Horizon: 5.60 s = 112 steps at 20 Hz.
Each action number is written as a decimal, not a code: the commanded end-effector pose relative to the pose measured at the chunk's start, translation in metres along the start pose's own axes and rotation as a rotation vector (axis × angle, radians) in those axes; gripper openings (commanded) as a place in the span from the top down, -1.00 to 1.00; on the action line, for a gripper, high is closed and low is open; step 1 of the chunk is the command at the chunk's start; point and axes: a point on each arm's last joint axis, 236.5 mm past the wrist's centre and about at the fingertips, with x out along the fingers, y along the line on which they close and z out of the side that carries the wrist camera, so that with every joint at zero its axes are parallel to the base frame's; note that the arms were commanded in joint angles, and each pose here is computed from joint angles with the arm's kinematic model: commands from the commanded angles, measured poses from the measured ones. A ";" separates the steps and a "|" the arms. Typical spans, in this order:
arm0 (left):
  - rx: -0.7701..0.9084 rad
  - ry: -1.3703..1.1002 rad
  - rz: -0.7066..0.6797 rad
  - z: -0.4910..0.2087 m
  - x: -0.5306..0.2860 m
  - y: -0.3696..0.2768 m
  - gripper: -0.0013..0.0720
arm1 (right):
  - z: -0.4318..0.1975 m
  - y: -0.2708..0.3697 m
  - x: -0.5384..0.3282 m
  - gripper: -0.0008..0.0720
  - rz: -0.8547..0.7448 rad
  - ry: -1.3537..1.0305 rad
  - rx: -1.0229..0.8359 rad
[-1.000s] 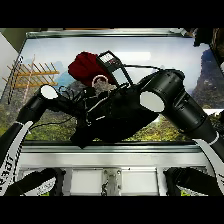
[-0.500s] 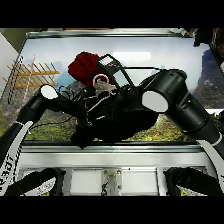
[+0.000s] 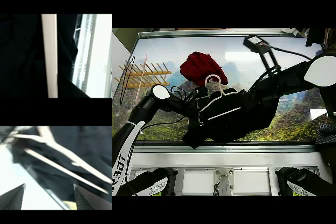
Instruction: Fold the clothes and pants, and hang the long-sleeved shirts on hangers.
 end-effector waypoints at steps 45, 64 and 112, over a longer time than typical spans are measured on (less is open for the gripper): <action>0.111 -0.056 -0.075 0.042 0.003 0.041 0.92 | 0.010 0.057 0.054 0.93 -0.097 -0.113 0.005; 0.182 -0.050 -0.108 0.039 0.002 0.033 0.92 | -0.007 0.066 0.003 -0.66 0.229 -0.037 -0.058; 0.182 -0.052 -0.125 0.039 0.001 0.029 0.92 | -0.033 -0.109 0.015 -0.66 0.748 -0.403 -0.457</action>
